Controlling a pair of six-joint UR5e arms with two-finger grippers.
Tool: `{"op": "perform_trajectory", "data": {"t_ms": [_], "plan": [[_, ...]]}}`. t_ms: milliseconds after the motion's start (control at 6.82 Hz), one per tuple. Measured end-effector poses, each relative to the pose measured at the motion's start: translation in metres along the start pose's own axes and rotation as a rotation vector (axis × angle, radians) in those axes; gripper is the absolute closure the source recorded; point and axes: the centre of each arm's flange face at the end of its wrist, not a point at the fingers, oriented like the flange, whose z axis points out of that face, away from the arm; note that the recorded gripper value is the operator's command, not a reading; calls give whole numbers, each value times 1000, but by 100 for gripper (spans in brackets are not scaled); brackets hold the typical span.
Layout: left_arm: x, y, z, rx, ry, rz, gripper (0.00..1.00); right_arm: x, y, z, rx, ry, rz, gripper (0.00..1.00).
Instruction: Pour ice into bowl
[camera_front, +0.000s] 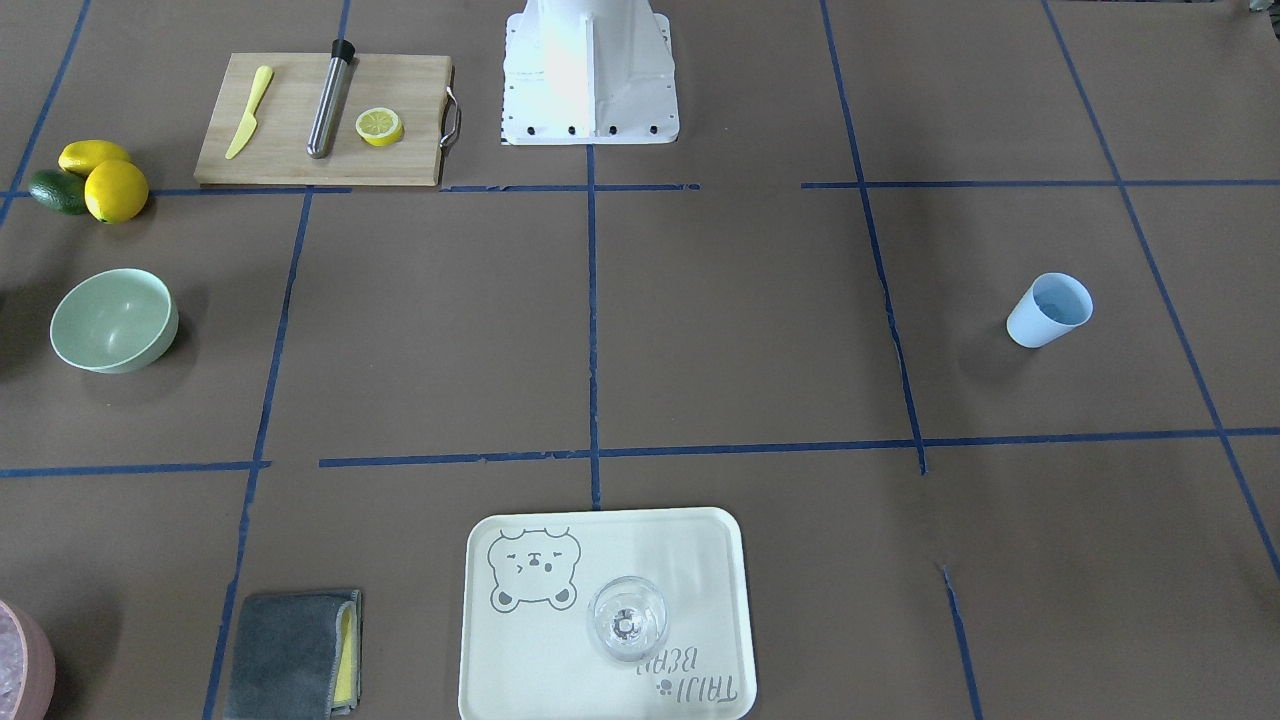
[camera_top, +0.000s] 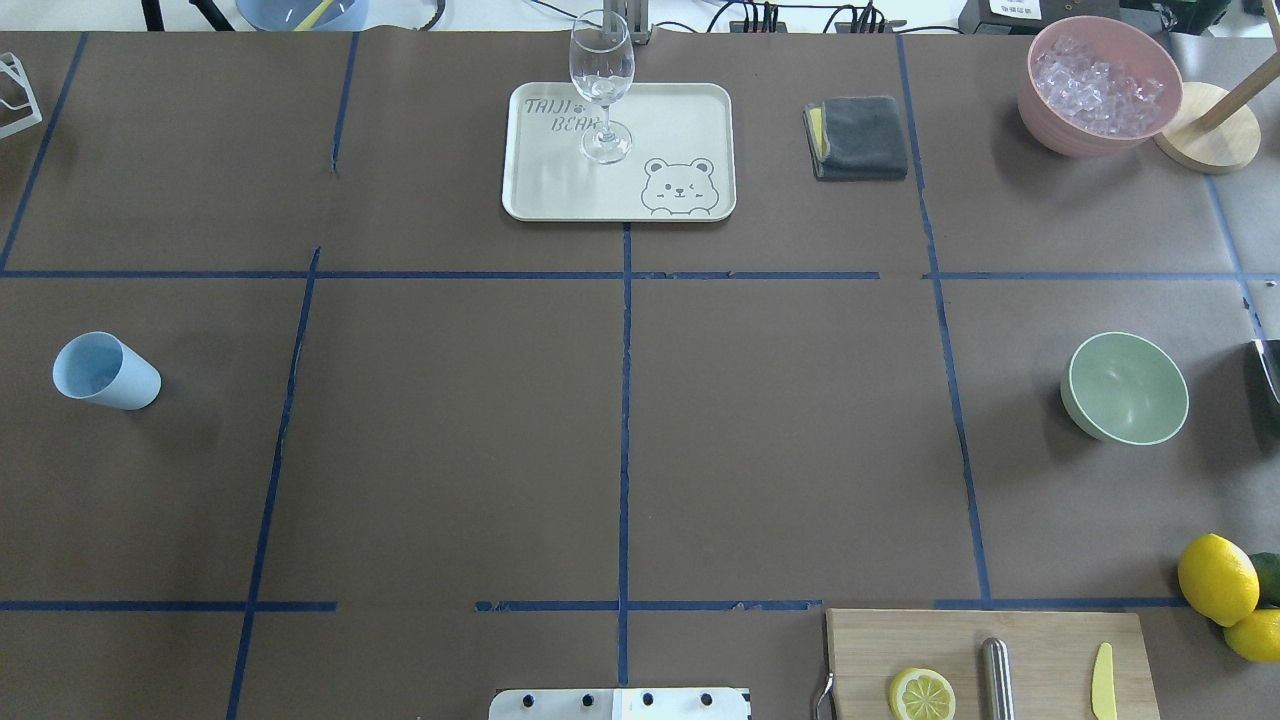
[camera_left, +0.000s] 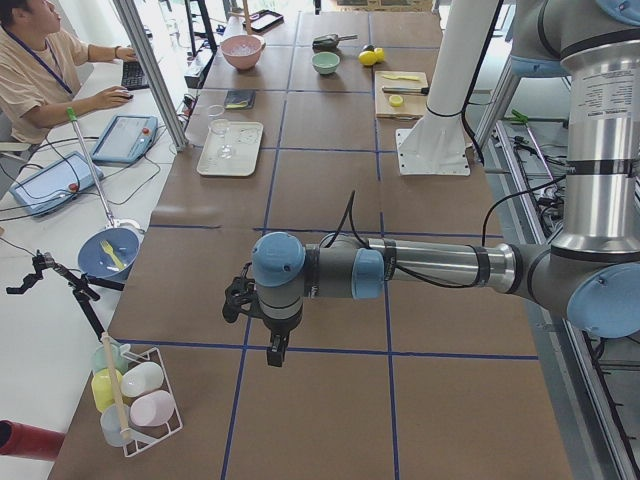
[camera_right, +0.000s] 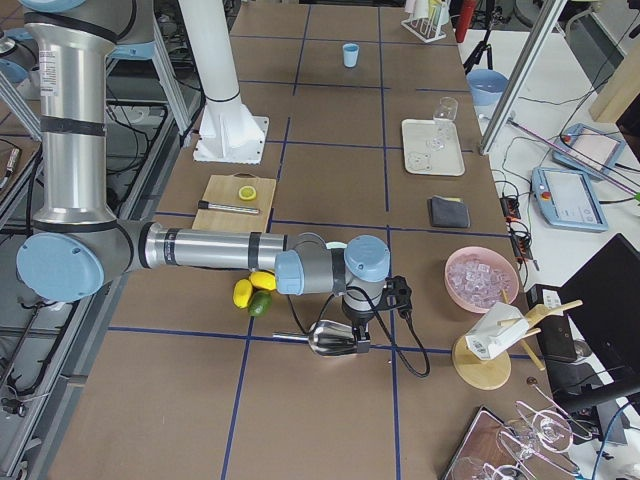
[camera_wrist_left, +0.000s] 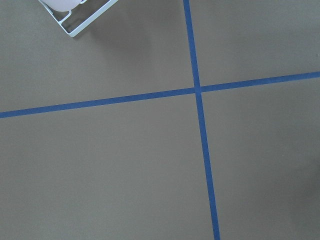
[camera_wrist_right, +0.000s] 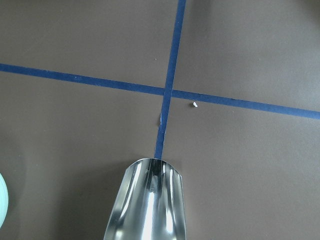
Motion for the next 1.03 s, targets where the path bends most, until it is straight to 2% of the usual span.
{"op": "perform_trajectory", "data": {"t_ms": [586,879,1026], "plan": [[2,-1,0,4,6,5,0,-5,-2,-2,13,-8,-18,0],[3,-2,0,14,6,17,0,-24,-10,3,62,-25,-108,0],[3,-3,0,16,6,20,0,-45,-14,19,49,-47,-133,0]]}}
